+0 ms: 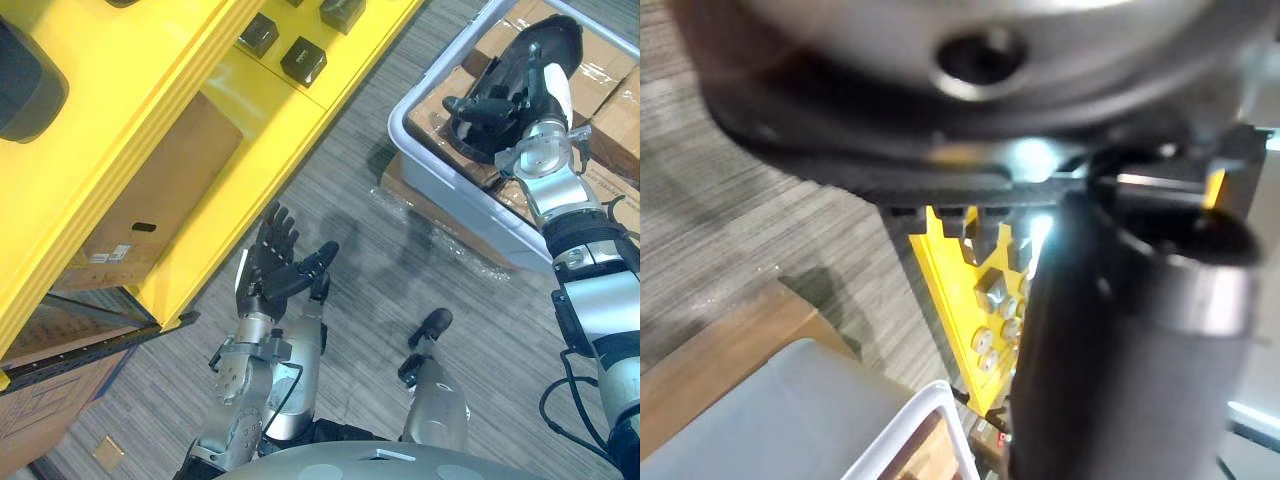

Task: Walk over and take three plastic housings, then place them on the shelf

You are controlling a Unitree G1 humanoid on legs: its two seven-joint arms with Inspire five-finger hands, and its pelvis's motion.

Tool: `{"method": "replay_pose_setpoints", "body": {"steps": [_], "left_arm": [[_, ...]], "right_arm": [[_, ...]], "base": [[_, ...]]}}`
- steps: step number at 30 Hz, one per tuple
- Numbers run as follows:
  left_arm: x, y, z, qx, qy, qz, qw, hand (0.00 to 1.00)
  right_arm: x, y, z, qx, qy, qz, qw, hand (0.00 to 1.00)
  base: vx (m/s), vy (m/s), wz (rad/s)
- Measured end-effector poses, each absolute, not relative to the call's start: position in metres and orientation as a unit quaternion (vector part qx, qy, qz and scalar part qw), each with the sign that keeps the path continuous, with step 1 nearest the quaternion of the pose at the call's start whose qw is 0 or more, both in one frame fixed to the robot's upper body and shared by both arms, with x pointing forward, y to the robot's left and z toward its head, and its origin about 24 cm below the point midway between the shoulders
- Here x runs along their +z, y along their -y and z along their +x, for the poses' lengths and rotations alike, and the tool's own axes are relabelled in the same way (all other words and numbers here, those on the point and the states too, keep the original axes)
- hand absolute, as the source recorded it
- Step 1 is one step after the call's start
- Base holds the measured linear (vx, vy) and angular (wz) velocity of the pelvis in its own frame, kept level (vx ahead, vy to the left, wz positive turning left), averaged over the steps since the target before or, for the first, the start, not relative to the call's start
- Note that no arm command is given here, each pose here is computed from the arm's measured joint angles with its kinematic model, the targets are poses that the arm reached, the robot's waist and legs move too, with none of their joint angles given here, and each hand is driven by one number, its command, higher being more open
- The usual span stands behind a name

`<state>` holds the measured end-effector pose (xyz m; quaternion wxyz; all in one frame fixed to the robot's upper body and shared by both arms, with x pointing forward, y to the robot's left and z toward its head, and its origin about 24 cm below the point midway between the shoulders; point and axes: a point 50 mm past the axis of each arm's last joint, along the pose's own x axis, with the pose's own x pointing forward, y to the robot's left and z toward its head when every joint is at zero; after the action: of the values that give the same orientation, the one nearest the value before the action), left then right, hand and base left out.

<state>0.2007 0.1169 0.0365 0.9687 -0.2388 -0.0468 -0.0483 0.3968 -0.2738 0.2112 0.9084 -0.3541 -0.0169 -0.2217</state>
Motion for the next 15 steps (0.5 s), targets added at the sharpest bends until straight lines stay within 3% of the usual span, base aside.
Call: {"method": "replay_pose_setpoints", "body": {"steps": [15], "left_arm": [[0.038,-0.111,0.201,-0.055,0.047,-0.248,0.966,1.0]], "right_arm": [[0.199,0.289,0.395,-0.224,-0.084,-0.382,0.893,1.0]], "base": [[0.0,0.001,0.01]]}}
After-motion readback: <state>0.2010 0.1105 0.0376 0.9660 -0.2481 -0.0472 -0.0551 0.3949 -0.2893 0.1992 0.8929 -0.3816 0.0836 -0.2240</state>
